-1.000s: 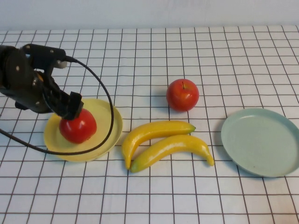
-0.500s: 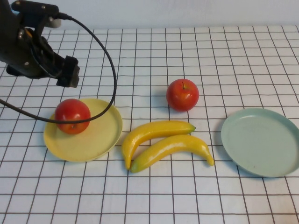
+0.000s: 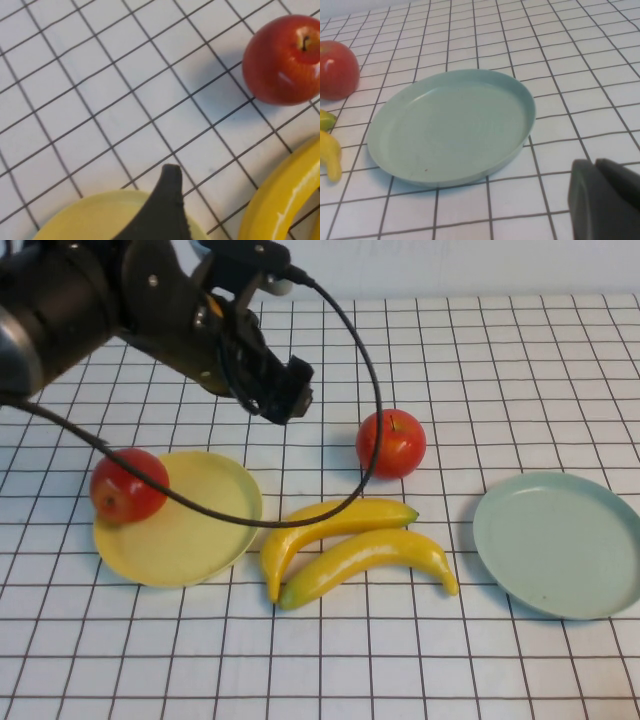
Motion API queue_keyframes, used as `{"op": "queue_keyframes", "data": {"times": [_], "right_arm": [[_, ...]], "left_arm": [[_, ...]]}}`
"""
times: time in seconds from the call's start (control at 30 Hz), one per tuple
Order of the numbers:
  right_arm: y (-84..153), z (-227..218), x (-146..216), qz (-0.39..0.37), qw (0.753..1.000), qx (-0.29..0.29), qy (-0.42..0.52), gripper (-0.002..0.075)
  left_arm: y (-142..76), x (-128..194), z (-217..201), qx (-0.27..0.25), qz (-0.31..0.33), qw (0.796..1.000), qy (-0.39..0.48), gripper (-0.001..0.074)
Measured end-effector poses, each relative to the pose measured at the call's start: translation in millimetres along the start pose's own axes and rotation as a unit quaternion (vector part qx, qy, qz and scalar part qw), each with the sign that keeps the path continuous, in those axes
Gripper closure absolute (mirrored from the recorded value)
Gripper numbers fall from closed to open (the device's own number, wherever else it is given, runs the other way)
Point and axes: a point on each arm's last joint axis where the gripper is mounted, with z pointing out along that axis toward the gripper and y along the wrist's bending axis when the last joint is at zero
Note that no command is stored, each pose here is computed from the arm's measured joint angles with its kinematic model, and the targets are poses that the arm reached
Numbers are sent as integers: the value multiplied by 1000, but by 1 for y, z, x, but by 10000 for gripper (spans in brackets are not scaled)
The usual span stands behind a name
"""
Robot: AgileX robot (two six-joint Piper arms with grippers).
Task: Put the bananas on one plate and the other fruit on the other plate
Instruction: Put one type of fruit in the left plate
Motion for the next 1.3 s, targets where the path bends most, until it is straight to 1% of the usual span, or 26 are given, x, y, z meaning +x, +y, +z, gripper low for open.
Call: {"op": "queue_keyframes", "data": {"times": [0.13, 0.33, 0.43, 0.6, 0.7, 0.77, 0.97, 1.17, 1.3], "right_arm": [[0, 0, 0, 0, 1000, 0, 0, 743], [0, 0, 0, 0, 1000, 0, 0, 743], [0, 0, 0, 0, 1000, 0, 0, 742], [0, 0, 0, 0, 1000, 0, 0, 742], [0, 0, 0, 0, 1000, 0, 0, 743], [0, 0, 0, 0, 1000, 0, 0, 743], [0, 0, 0, 0, 1000, 0, 0, 743], [0, 0, 0, 0, 1000, 0, 0, 743], [0, 0, 0, 0, 1000, 0, 0, 742]], "left_arm": [[-10, -16, 32, 31, -5, 999, 15, 66], [-17, -46, 69, 85, -32, 996, 22, 66], [-21, -54, 91, 100, -38, 993, 47, 66], [-36, -60, 117, 97, -52, 991, 73, 66], [-48, -63, 124, 92, -39, 992, 72, 66], [-53, -65, 123, 79, -29, 994, 74, 66], [-59, -65, 122, 52, -14, 995, 81, 66], [-70, -65, 130, 54, -5, 996, 69, 66], [-72, -59, 143, 56, -4, 995, 82, 66]]}}
